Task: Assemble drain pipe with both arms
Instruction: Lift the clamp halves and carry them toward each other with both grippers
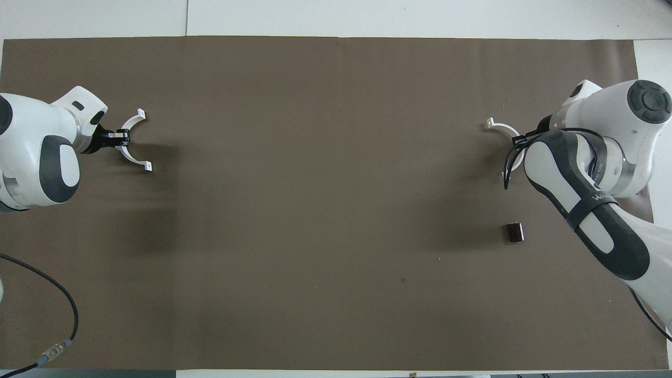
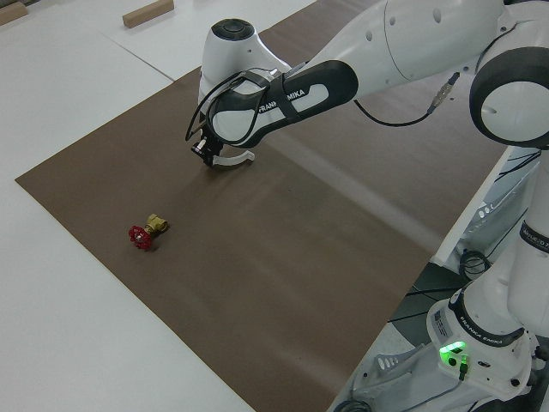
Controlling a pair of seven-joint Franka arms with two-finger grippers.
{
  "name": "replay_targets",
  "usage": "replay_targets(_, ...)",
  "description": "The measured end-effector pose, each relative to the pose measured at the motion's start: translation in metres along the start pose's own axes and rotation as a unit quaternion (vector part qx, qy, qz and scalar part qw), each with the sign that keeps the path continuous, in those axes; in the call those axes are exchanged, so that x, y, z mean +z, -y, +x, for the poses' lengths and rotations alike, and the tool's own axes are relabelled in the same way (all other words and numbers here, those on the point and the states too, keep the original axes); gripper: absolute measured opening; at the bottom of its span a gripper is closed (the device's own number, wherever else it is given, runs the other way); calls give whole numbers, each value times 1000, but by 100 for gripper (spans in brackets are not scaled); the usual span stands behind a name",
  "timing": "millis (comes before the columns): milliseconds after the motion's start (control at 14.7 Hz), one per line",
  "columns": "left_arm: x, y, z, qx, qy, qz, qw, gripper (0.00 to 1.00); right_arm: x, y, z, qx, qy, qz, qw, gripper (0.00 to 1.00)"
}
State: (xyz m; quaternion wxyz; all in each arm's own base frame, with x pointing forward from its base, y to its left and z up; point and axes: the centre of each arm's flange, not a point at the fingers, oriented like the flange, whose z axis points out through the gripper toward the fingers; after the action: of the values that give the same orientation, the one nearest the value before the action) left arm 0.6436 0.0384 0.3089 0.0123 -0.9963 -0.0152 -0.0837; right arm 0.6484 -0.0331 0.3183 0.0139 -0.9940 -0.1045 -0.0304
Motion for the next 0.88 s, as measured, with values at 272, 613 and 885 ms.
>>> replay_targets(272,-23,1,5,-1,-14,0,1000,21,-62,121,47,54,8,10,998,20)
replay_targets(613,-52,2,7,-2,-13,-1,1000,21,-58,296,49,107,8,11,994,20)
replay_targets(885,-54,2,7,-1,-13,-1,1000,21,-38,382,46,140,5,10,990,20)
